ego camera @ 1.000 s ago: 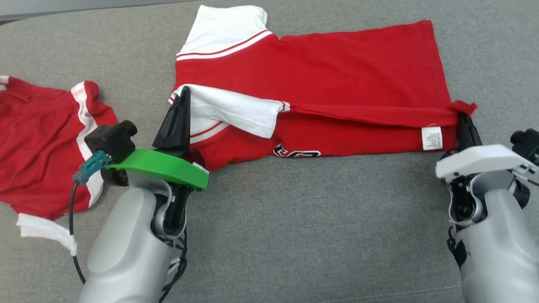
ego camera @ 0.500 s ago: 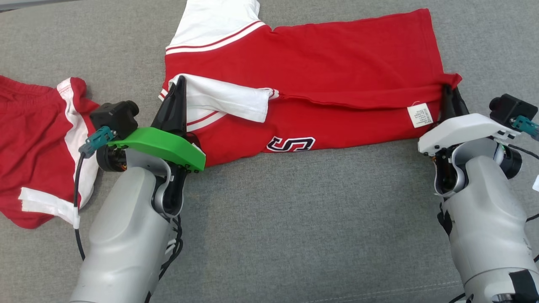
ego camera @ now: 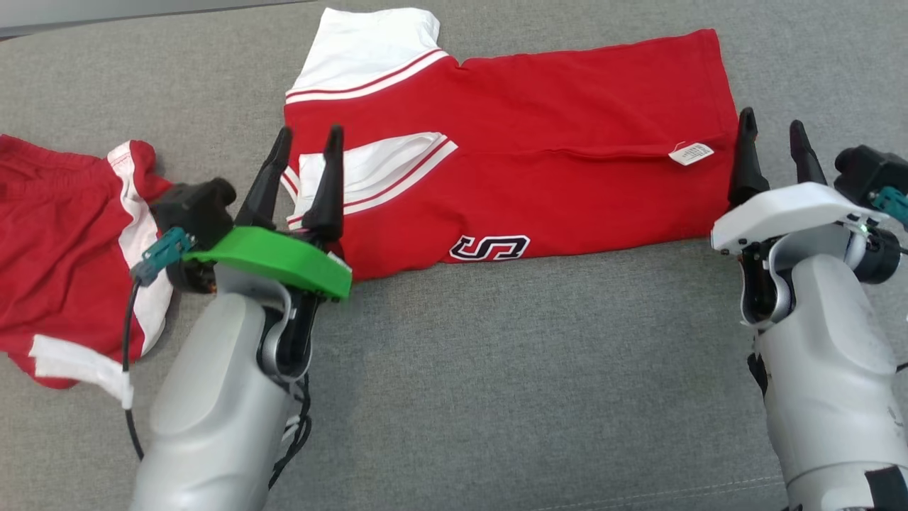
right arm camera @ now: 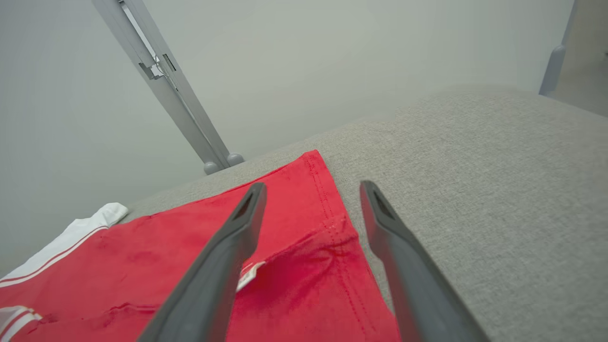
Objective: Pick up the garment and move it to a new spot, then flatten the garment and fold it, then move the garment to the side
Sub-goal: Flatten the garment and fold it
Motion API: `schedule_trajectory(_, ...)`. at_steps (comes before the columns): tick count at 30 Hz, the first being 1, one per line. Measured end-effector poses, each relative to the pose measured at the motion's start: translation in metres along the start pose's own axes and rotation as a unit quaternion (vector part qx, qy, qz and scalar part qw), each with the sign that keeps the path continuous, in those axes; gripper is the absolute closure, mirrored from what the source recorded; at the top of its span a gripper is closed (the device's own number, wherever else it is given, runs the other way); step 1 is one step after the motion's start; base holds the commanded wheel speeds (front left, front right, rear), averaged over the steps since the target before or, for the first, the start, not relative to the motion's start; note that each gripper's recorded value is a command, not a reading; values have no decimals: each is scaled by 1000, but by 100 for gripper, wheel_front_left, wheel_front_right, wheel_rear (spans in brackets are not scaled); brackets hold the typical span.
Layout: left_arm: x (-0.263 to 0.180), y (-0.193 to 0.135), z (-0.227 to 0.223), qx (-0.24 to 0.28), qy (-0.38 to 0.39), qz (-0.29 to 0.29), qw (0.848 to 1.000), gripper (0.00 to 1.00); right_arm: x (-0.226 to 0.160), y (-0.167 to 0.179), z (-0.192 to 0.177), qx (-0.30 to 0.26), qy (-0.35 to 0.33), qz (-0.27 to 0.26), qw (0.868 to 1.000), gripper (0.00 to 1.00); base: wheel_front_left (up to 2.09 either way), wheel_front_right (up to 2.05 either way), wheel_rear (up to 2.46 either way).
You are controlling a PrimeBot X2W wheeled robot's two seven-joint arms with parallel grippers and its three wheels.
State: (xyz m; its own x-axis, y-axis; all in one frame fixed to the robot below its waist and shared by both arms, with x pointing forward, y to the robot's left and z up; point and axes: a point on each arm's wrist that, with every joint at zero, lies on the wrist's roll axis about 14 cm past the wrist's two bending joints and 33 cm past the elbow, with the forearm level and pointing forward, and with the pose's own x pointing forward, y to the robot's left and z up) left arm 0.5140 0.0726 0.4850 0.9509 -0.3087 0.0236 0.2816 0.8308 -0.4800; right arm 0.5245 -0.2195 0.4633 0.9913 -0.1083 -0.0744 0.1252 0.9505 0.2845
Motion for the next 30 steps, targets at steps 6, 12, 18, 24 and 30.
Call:
schedule_trajectory(6, -44, 31, -15, -2, 26, 51, 998, 0, -30, -14, 1, -57, 3, -2, 998, 0, 0, 0, 0)
schedule_trajectory(12, -81, 36, -49, -46, 122, 100, 986, 0, -56, -20, -3, -101, 51, -3, 994, 0, 0, 0, 0)
schedule_trajectory(18, -88, 34, -66, -90, 171, 138, 971, 0, -67, -16, -5, -108, 82, 5, 991, 0, 0, 0, 0)
schedule_trajectory(24, -78, 37, -72, -96, 178, 158, 966, 0, -68, -20, -16, -124, 110, 2, 986, 0, 0, 0, 0)
schedule_trajectory(30, -74, 45, -83, -97, 193, 179, 960, 100, -63, -24, -31, -135, 139, -3, 981, 0, 0, 0, 0)
